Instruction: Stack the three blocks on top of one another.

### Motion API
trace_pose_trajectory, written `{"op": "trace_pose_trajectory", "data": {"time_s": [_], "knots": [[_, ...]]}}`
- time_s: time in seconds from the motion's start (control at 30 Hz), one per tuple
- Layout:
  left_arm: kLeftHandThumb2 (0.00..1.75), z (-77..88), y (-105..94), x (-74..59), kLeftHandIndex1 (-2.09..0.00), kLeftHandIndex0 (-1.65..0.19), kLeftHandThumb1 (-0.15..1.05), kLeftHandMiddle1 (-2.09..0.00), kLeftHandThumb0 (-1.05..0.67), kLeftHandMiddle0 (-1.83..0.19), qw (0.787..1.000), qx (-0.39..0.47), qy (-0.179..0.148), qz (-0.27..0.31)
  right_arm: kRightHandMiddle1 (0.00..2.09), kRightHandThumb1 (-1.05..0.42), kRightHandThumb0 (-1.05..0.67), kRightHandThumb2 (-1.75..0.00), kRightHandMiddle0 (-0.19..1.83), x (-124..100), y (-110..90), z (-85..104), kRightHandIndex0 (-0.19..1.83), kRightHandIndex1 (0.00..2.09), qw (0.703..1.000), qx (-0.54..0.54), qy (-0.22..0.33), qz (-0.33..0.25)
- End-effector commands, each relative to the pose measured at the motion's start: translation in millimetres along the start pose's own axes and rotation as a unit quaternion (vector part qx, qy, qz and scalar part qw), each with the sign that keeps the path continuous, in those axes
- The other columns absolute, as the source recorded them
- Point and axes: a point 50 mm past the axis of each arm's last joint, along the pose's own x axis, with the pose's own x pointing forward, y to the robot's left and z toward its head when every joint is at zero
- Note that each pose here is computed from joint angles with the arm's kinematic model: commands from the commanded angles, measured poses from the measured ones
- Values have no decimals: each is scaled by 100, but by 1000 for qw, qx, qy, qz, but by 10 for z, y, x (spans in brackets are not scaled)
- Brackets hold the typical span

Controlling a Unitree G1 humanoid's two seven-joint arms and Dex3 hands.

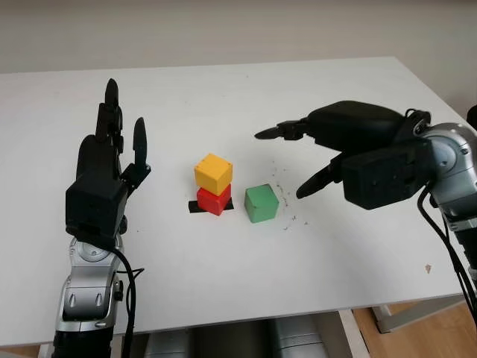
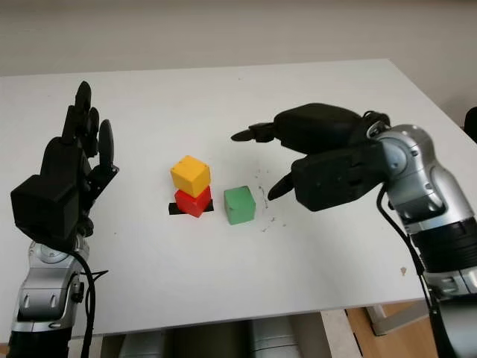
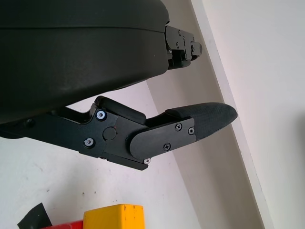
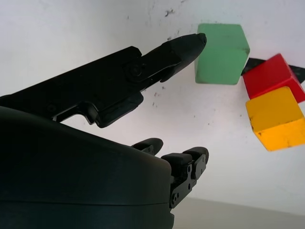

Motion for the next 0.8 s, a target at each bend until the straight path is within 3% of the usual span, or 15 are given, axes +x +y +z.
{"op": "trace_pose_trajectory", "data": {"time_s": [0.0, 0.2, 0.27, 0.33, 0.4, 0.63, 0.77], "knots": [[69, -3, 21, -19, -5, -1, 105, -5, -71, -2, 1000, 3, -1, 2, 22, -84, -65, -4, 31, 31, -13, 24, 37, 21, 1000, 9, -6, 2], [69, 7, 30, -21, -5, -1, 105, -5, -71, -2, 1000, 5, -1, 4, 25, -83, -69, -5, 36, 93, 50, 43, 44, 27, 1000, -8, 1, 8], [69, 6, 32, -21, -5, -1, 105, -5, -72, -2, 1000, 8, -2, 4, 28, -83, -69, -5, 35, 107, 67, 46, 36, 40, 1000, -10, 6, 13], [69, 3, 34, -22, -5, -1, 105, -5, -72, -2, 1000, 8, -2, 3, 35, -82, -69, -5, 33, 120, 88, 39, 18, 78, 1000, -12, 5, 14], [69, 1, 35, -22, -5, -1, 105, -5, -71, -2, 1000, 6, -1, 3, 46, -83, -71, -5, 31, 136, 113, 30, 9, 100, 1000, -19, 3, 11], [69, 5, 34, -22, -5, 0, 105, -5, -71, -2, 1000, 7, -1, 3, 74, -85, -74, -6, 19, 170, 156, 40, 8, 105, 1000, -26, -6, 14], [69, 6, 33, -19, -5, 0, 105, -5, -70, -2, 1000, 7, -2, 2, 91, -85, -72, -6, 8, 204, 211, 60, -6, 133, 1000, -20, -12, 21]]}}
